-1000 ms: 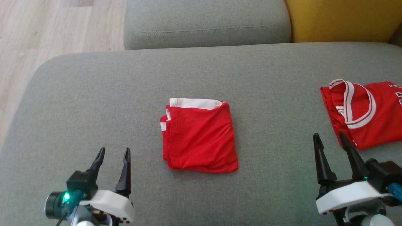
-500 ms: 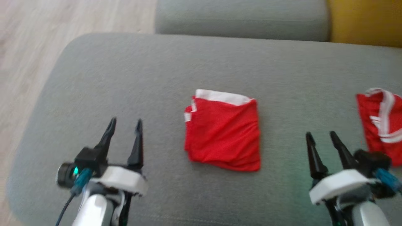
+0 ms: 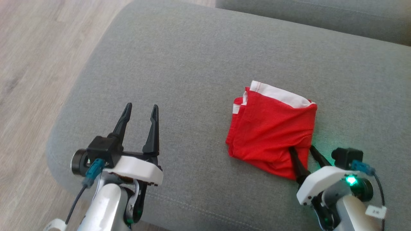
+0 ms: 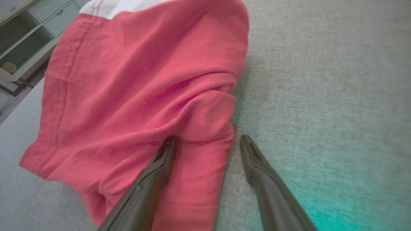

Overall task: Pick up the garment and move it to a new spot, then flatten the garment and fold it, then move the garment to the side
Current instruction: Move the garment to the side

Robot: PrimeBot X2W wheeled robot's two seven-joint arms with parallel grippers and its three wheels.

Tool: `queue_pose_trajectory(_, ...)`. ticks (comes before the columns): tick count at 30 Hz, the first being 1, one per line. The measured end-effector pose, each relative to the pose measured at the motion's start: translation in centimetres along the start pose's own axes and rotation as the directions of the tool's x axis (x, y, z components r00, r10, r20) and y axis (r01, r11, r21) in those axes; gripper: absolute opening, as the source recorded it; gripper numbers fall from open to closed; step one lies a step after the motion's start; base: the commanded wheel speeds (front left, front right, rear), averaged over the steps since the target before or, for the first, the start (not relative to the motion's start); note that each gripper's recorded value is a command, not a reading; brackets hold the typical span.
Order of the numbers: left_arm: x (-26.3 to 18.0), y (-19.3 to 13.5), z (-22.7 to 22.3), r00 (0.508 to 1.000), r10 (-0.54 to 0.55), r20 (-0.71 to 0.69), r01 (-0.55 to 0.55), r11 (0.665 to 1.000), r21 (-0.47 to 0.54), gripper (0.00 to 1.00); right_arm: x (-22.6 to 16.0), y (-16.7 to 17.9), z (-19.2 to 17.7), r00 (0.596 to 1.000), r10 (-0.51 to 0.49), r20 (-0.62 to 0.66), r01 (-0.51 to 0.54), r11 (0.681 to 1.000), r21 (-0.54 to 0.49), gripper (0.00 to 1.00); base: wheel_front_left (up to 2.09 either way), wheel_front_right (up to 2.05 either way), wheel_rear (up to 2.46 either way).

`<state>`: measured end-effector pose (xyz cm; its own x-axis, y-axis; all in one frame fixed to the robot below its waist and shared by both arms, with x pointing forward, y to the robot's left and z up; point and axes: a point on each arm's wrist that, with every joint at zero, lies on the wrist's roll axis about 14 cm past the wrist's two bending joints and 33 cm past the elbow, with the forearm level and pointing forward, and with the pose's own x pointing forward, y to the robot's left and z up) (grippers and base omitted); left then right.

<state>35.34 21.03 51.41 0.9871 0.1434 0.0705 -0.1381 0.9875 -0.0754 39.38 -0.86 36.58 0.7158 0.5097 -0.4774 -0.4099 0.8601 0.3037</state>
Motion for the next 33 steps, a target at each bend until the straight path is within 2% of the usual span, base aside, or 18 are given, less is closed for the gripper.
queue_pose_trajectory(1,-0.1,0.2,-0.1,1.000,0.007,-0.002,-0.007,1.000,0.000,1.00,0.3,0.2,-0.1,1.000,0.007,-0.008,-0.007,1.000,0.002,0.76,0.00,0.00,0.00)
queue_pose_trajectory(2,0.0,0.3,-0.1,1.000,0.011,-0.004,-0.011,1.000,-0.001,1.00,0.6,0.2,-0.2,1.000,0.010,-0.018,-0.010,1.000,0.001,0.45,0.00,0.00,0.00)
queue_pose_trajectory(3,0.0,0.3,-0.1,1.000,0.012,-0.004,-0.012,1.000,-0.001,1.00,0.9,0.3,-0.1,1.000,0.012,-0.021,-0.012,1.000,0.001,0.08,0.00,0.00,0.00)
queue_pose_trajectory(4,0.1,0.2,0.0,1.000,0.011,0.000,-0.011,1.000,-0.002,1.00,1.0,0.3,-0.1,1.000,0.013,-0.028,-0.013,1.000,0.004,0.00,0.00,0.00,0.00)
queue_pose_trajectory(11,1.1,-1.0,0.2,1.000,-0.024,0.014,0.024,1.000,-0.008,1.00,0.3,0.2,0.0,1.000,0.012,-0.029,-0.013,1.000,-0.018,0.00,0.00,0.00,0.00)
queue_pose_trajectory(18,3.0,-4.6,0.1,0.991,-0.133,0.027,0.134,0.991,-0.028,1.00,-1.9,-1.3,0.4,1.000,-0.030,-0.001,0.030,0.996,-0.089,0.00,0.00,0.00,0.00)
queue_pose_trajectory(22,4.1,-7.6,-0.3,0.975,-0.218,0.027,0.219,0.975,-0.037,1.00,-4.2,-5.0,1.0,0.994,-0.110,0.022,0.112,0.985,-0.129,0.00,0.00,0.00,0.00)
queue_pose_trajectory(26,5.2,-10.8,-1.1,0.950,-0.310,0.020,0.311,0.949,-0.050,1.00,-6.6,-9.8,2.0,0.977,-0.214,0.020,0.214,0.962,-0.172,0.00,0.00,0.00,0.00)
queue_pose_trajectory(33,7.3,-15.7,-2.6,0.897,-0.441,0.014,0.441,0.894,-0.074,1.00,-12.3,-19.2,5.6,0.900,-0.431,0.062,0.433,0.869,-0.242,0.00,0.00,0.00,0.00)
